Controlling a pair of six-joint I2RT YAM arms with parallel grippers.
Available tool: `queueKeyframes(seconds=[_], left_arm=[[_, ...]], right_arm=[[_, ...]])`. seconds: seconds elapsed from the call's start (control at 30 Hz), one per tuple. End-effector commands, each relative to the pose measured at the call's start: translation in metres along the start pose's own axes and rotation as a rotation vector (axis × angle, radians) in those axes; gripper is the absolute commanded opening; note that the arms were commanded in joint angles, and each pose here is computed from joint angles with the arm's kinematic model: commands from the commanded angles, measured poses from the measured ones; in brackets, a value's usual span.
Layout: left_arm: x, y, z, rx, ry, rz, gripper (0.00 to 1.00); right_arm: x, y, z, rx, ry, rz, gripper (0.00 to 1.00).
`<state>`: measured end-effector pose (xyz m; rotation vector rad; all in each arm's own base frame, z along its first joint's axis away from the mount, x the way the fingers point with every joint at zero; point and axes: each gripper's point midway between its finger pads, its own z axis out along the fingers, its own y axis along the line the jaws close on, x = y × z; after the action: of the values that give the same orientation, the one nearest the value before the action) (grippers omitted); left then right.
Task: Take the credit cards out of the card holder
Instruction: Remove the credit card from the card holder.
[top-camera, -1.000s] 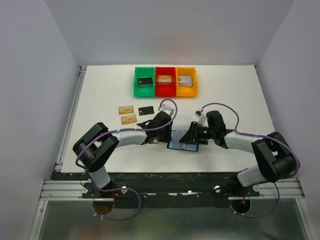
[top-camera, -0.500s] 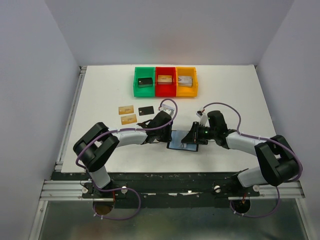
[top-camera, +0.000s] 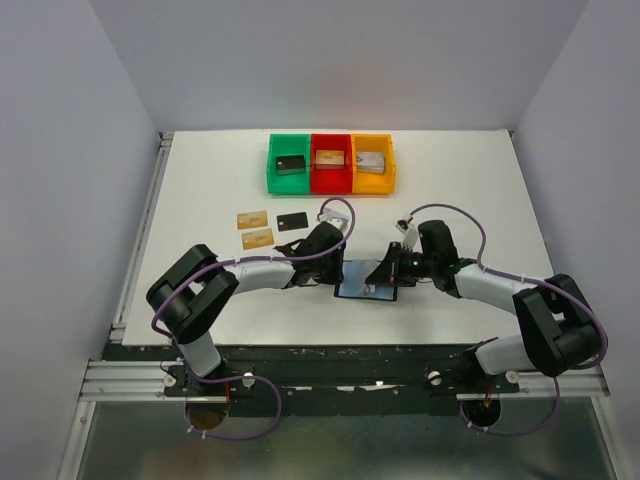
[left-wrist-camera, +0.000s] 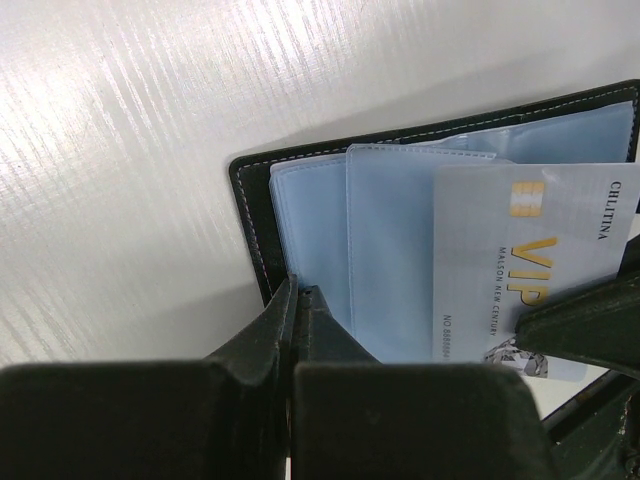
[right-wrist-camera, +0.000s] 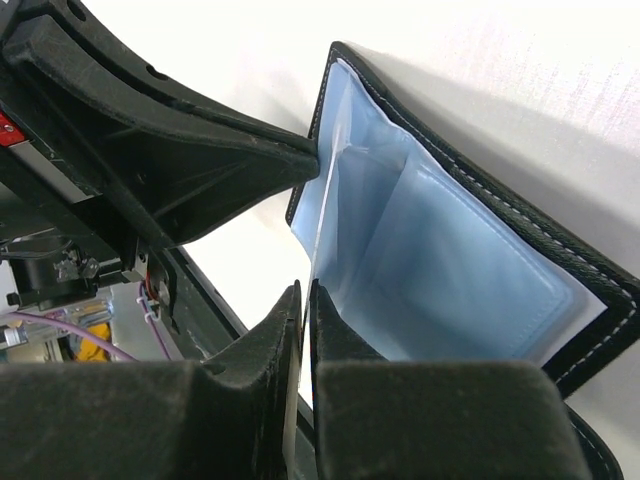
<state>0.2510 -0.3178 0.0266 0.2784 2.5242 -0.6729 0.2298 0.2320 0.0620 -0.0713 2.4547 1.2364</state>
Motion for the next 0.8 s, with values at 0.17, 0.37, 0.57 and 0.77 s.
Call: queueKeyframes(seconds=[0.17,0.37,0.57,0.77], left_arm=[[0.032,0.029,0.006,-0.106,0.099,-0.002,0.0],[0.032,0.029,0.006,-0.105,0.096,-0.004,0.0],[0.032,0.028,0.005,-0.096,0.093,-0.006,0.0],[0.024,0.023,0.002,-0.082,0.069,0.012,0.0]], right_arm=[[-0.006,-0.006,-0.007,0.025,-0.026,-0.005,0.05],[-0.004,-0.013,-0.013,0.05,-0.024,0.01,0.0],[-0.004,-0.019,-0.02,0.081,-0.031,0.011,0.0],[-0.003,-0.026,-0.03,0.147,-0.03,0.023,0.0]])
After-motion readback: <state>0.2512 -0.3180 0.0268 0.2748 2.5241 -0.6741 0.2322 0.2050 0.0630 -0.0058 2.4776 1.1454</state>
